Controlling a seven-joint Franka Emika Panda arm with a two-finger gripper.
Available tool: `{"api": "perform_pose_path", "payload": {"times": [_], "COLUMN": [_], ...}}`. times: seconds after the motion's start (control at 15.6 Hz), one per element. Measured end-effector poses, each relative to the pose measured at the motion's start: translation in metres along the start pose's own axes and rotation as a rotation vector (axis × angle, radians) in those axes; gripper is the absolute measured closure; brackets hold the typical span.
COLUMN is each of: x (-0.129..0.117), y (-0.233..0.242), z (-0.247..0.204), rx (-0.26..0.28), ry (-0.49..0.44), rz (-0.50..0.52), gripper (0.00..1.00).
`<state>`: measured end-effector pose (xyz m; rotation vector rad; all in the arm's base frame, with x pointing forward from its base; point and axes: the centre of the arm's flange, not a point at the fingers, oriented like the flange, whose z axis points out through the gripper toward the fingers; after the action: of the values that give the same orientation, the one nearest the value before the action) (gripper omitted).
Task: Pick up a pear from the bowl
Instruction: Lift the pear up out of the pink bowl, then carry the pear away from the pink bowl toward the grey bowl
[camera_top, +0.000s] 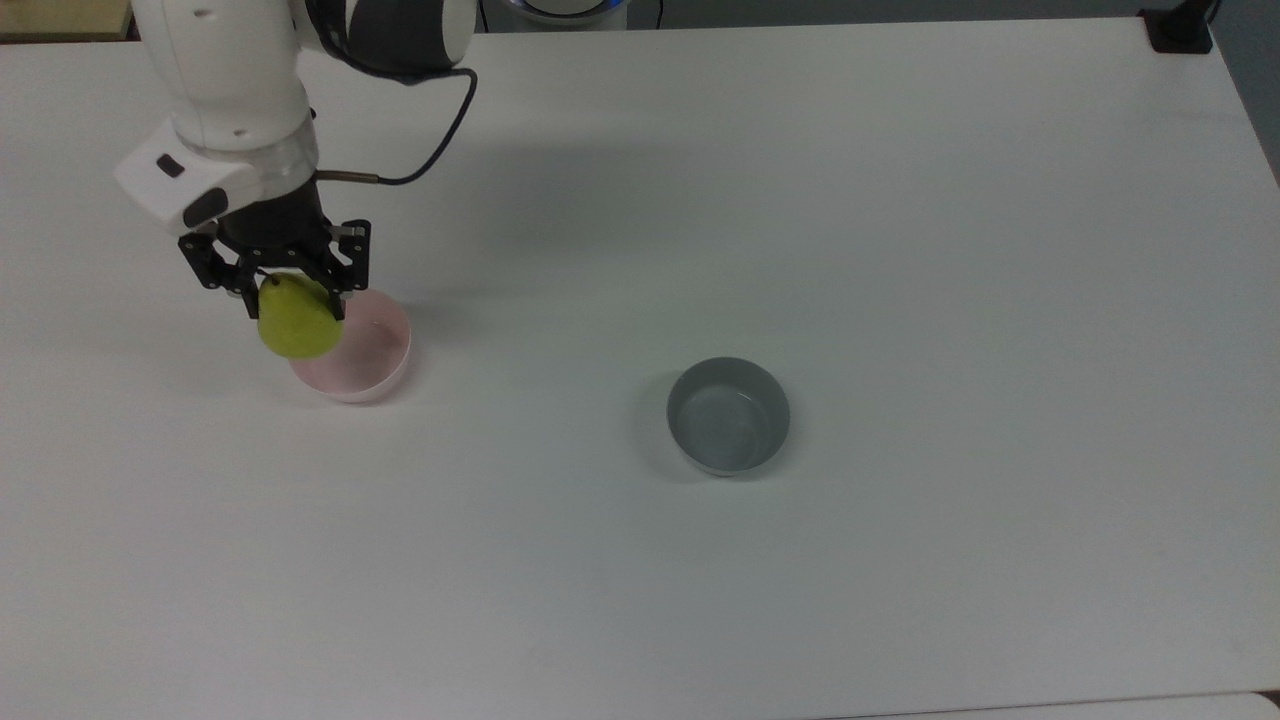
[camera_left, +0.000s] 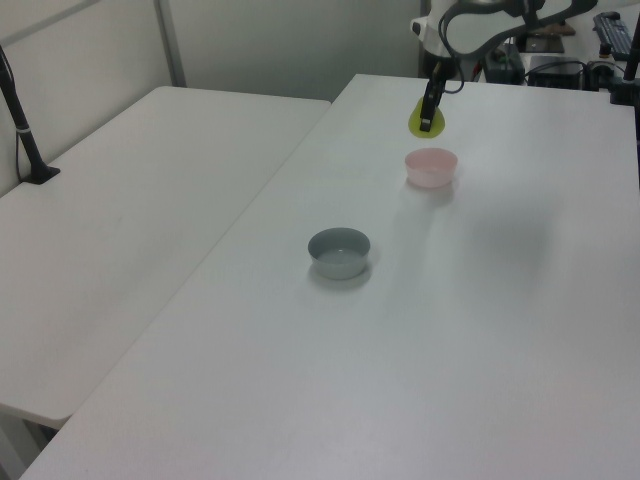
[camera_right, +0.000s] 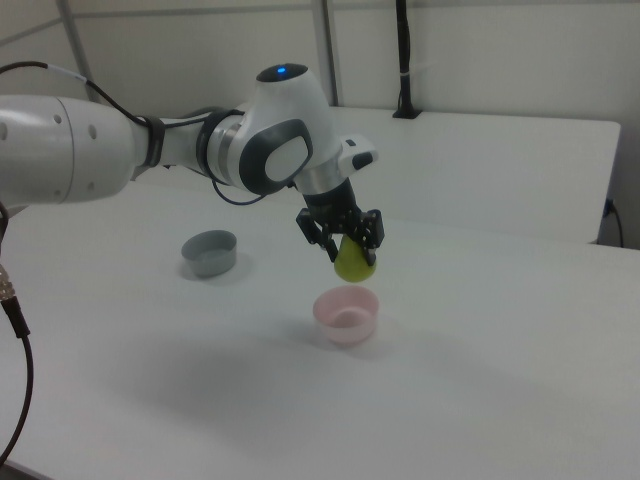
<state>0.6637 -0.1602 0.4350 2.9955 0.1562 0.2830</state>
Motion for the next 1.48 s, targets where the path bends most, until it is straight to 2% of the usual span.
{"api": "perform_pose_path", "payload": {"times": [0.32,0.51,0.64,0.84,0.96,1.16,1.28,1.48], "x": [0.000,0.011,0.018,0.021,0.013,-0.012,-0.030,-0.043], "y": [-0.005,-0.058,-0.110,-0.165,-0.190,-0.200,-0.203,-0.210], "z": [-0.025,-0.037,-0.053,-0.071,-0.082,-0.086,-0.078,-0.059], "rx": [0.015,0.051,0.075,0.114,0.138,0.160,0.169,0.175], "ry": [0.012,-0.012,-0.020,-0.015,-0.018,-0.047,-0.079,-0.125], "rz": [-0.001,-0.032,-0.042,-0.066,-0.089,-0.105,-0.108,-0.115], "gripper": [0.31,0.31,0.31,0.31,0.31,0.31,0.31,0.31]}}
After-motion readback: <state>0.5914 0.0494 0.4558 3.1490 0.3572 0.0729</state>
